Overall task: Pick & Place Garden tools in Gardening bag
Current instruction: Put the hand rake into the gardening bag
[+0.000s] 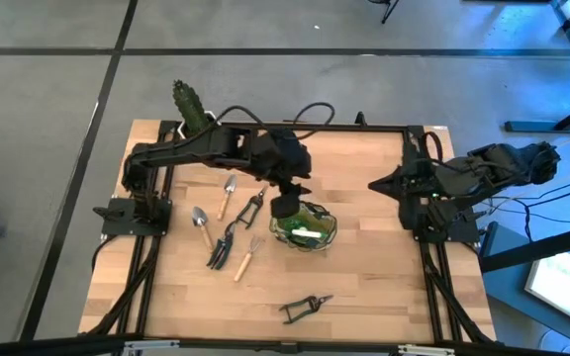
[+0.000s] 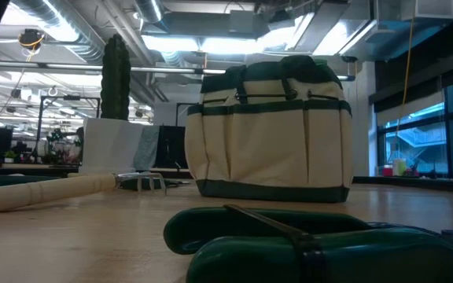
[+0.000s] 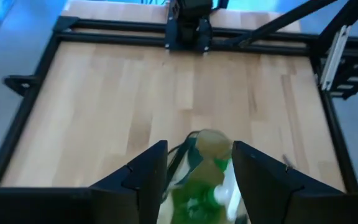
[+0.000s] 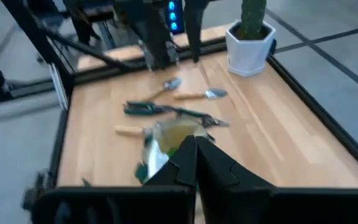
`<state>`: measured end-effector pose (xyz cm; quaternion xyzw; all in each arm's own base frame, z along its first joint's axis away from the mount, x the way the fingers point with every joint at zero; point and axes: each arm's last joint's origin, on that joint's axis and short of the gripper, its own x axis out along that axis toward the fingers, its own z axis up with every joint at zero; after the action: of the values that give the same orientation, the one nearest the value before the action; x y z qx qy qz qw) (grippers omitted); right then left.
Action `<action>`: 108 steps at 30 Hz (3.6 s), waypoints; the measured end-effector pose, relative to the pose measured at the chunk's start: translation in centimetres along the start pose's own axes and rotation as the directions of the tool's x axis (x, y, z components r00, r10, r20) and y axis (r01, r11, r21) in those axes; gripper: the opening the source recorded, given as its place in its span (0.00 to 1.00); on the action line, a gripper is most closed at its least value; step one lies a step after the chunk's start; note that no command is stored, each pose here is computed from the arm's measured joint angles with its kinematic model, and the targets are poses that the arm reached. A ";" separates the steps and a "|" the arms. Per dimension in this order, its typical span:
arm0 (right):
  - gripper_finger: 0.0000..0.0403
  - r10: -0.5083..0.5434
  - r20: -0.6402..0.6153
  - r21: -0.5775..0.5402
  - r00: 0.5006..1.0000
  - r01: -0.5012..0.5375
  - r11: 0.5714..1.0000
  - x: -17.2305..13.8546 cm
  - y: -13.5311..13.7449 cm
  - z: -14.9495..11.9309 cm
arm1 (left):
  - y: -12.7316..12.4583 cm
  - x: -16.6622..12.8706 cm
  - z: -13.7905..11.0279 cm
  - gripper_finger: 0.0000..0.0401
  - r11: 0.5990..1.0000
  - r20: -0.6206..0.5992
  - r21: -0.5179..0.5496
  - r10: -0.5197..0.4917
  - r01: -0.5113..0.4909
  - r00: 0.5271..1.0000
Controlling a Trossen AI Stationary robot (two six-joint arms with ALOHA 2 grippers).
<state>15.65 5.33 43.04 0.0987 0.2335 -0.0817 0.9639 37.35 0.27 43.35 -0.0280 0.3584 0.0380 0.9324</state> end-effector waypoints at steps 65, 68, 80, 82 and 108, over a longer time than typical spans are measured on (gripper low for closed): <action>0.51 -0.178 0.116 0.110 0.977 0.166 0.980 7.9 0.0 2.9 | -0.1 -0.3 -21.2 0.13 0.870 0.060 -0.473 -0.123 0.137 0.991; 0.51 -0.143 0.098 0.136 0.985 0.130 0.982 7.9 0.1 2.8 | 0.2 -0.1 -21.2 0.13 0.869 0.063 -0.478 -0.116 0.132 0.991; 0.49 -0.065 0.013 0.149 0.998 0.062 0.987 7.9 0.2 2.1 | 3.6 2.5 -21.8 0.13 0.779 -0.064 -0.624 -0.128 0.060 0.990; 0.49 -0.029 0.001 0.148 1.000 0.028 0.989 7.9 0.3 2.1 | 3.4 2.6 -22.1 0.13 0.806 -0.088 -0.590 -0.128 0.052 0.988; 0.49 0.140 -0.044 -0.001 0.989 -0.140 0.990 7.3 1.6 1.7 | 3.3 2.4 -22.8 0.12 0.815 -0.159 -0.579 -0.135 0.019 0.978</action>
<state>23.09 5.72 41.35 0.1146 0.2474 -0.0112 0.9620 23.71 1.87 24.76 -0.3259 0.4170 0.1037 0.8421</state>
